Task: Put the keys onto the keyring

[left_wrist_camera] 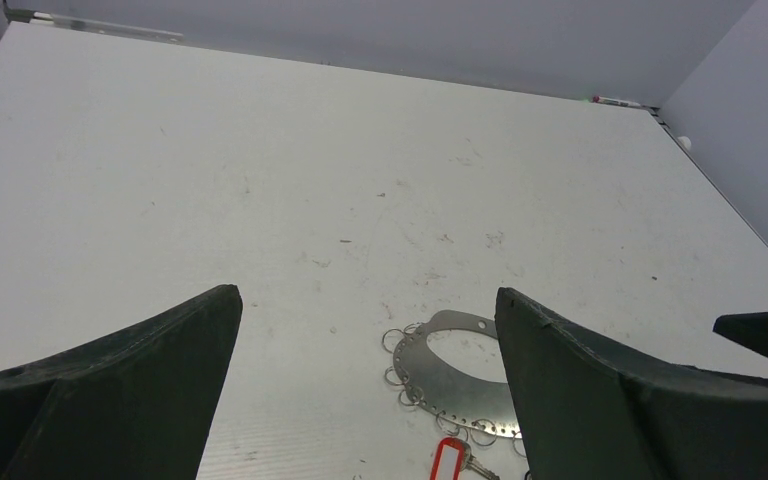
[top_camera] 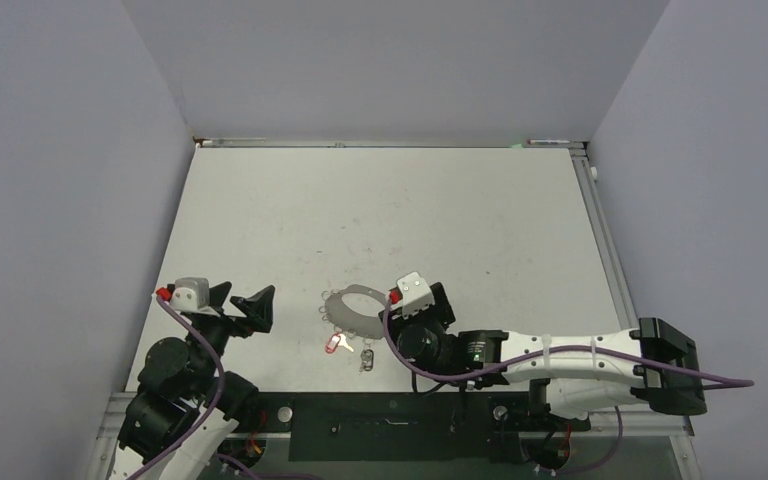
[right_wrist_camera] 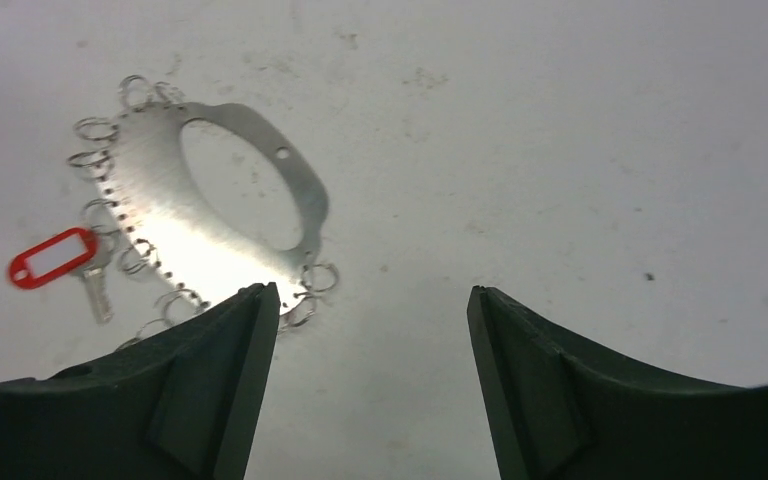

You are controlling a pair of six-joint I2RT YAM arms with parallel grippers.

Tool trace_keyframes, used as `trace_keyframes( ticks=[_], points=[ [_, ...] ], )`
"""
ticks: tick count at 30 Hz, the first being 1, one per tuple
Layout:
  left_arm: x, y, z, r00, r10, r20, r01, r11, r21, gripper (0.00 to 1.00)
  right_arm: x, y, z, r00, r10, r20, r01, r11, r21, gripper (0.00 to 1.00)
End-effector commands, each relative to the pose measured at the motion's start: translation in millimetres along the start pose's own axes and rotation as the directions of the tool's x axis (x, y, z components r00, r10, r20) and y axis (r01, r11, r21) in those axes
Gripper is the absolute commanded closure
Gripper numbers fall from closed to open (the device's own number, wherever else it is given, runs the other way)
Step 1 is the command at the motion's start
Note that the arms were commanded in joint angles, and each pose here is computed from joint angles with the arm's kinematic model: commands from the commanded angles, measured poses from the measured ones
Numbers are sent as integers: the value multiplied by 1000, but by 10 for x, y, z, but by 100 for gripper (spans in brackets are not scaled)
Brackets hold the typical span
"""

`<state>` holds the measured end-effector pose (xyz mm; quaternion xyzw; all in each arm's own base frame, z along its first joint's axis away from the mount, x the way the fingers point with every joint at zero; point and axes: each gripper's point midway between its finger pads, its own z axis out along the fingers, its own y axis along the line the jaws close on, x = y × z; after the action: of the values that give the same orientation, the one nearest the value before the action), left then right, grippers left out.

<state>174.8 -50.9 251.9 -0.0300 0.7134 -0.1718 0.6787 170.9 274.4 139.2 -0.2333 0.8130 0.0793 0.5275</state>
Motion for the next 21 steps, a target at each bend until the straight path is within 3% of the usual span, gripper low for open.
trace_keyframes(
  ticks=[1, 2, 5, 10, 21],
  points=[
    [-102, -39, -4, 999, -17, 41, 17, 1000, 18, 4, -379, -557, 24, 978, -158, 138, 107, 942, 318, 26],
    [-102, -39, -3, 999, -17, 41, 16, 1000, 17, 4, -417, -588, 78, 982, -147, 118, 102, 941, 323, 21],
    [-124, -37, -26, 998, -19, 57, 18, 1000, 22, 4, -556, -531, 229, 996, -16, 84, -4, 972, 235, 19],
    [-142, -34, -44, 997, -21, 69, 19, 999, 25, 4, -796, -380, 149, 969, 163, 187, -176, 983, 57, 15],
    [-141, -38, -46, 997, -21, 71, 19, 999, 29, 4, -875, -300, 65, 951, 244, 190, -244, 969, -21, 14]
  ],
)
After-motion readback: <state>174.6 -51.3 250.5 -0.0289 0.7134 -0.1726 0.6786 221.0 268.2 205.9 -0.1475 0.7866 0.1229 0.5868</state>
